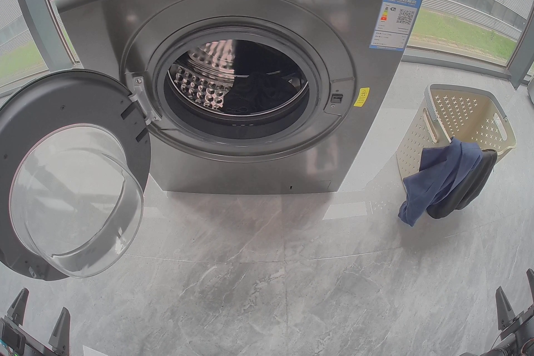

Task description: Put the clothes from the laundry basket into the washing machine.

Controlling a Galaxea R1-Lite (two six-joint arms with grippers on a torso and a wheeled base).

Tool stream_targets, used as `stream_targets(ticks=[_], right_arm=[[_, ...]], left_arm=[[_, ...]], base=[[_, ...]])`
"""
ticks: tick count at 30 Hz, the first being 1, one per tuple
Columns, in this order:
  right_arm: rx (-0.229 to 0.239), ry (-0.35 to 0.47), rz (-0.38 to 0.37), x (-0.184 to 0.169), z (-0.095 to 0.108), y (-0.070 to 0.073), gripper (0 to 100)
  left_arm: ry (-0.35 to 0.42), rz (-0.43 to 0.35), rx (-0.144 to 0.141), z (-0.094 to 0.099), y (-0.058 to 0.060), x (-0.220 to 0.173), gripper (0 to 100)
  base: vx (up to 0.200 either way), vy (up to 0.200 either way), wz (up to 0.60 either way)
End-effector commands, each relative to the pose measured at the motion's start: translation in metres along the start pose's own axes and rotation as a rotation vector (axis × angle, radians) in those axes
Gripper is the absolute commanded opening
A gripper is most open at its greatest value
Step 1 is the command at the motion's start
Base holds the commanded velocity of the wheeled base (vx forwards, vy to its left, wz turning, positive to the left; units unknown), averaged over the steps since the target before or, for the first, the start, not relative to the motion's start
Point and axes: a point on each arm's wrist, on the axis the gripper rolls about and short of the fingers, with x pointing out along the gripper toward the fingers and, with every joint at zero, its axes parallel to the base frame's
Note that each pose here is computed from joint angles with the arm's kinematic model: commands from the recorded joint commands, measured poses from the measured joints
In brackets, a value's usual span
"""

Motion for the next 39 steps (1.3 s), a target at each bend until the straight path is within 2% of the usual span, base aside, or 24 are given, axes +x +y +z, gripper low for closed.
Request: stream_targets(ticks=[1,17,23,35,39], right_arm=[[0.0,0.017,0.001,0.0013,-0.0049,0.0001,100],[0.0,0.017,-0.001,0.0013,-0.0049,0.0,100],[0.0,0.017,-0.001,0.0013,-0.0049,0.0,100],[0.0,0.017,0.001,0.0013,-0.0049,0.0001,100],[0.0,0.017,-0.001,0.0013,-0.0049,0.0,100]], left_arm=[[0.005,0.002,0.001,-0.0051,0.0002,0.0004,100],[0.005,0.002,-0.004,-0.0051,0.0002,0.0004,100],[0.005,0.002,0.001,-0.0051,0.0002,0.0004,100],[0.005,0.002,0.004,-0.0051,0.0002,0.0004,100],[0.005,0.0,0.004,-0.0051,0.0002,0.0004,100]], base=[[0.0,-0.2,0.0],[0.0,-0.2,0.0],[0.0,0.0,0.0],[0.2,0.0,0.0],[0.0,0.0,0.0]])
